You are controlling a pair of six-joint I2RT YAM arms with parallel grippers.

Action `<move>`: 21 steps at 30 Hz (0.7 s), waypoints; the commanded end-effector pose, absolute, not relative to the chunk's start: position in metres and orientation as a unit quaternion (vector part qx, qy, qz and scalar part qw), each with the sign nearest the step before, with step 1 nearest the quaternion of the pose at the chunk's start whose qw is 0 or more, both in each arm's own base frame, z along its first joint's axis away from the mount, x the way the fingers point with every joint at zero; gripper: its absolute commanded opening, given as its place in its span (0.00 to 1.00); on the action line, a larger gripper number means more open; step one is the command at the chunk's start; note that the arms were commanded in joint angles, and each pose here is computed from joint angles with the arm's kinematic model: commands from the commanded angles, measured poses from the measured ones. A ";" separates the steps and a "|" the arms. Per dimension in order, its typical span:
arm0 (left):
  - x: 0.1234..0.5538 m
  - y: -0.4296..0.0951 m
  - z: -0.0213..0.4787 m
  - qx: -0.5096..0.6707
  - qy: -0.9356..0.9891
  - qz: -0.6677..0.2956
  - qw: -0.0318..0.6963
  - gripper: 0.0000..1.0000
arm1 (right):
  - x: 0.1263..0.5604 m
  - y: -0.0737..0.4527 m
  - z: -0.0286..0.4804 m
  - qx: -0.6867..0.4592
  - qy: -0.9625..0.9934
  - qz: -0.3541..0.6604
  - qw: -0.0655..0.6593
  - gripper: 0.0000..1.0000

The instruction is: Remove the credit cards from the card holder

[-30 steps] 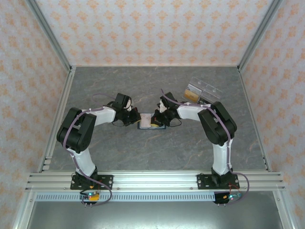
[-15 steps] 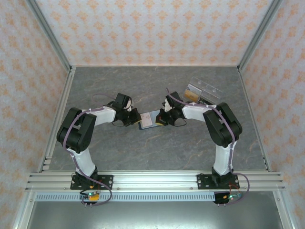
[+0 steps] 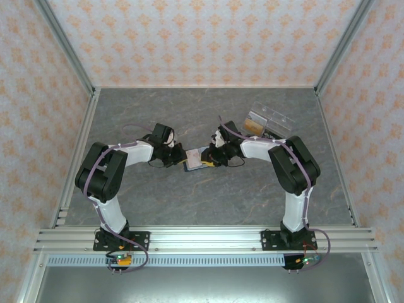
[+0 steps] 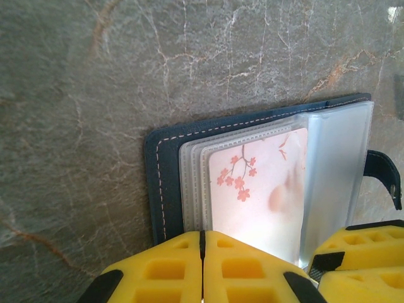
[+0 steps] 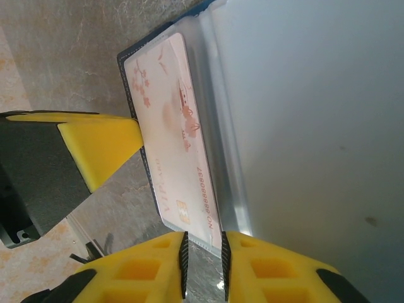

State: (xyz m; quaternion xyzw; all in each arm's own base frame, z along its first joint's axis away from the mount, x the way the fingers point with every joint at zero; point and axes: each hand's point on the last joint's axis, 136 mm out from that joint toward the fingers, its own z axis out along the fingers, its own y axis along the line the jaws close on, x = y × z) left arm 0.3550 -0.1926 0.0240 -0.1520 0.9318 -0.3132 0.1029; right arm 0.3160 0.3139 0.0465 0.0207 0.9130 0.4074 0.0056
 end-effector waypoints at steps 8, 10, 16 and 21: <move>0.332 -0.183 -0.002 -0.174 0.941 -0.285 0.053 0.06 | 0.314 0.321 0.040 0.011 0.913 0.407 -0.006 0.24; 0.332 -0.183 -0.002 -0.174 0.941 -0.285 0.053 0.06 | 0.313 0.323 0.040 0.007 0.912 0.409 -0.006 0.24; 0.332 -0.183 -0.003 -0.174 0.941 -0.285 0.053 0.05 | 0.313 0.328 0.045 0.001 0.906 0.423 -0.005 0.17; 0.332 -0.183 -0.003 -0.174 0.941 -0.284 0.052 0.05 | 0.315 0.329 0.046 0.003 0.903 0.429 -0.003 0.16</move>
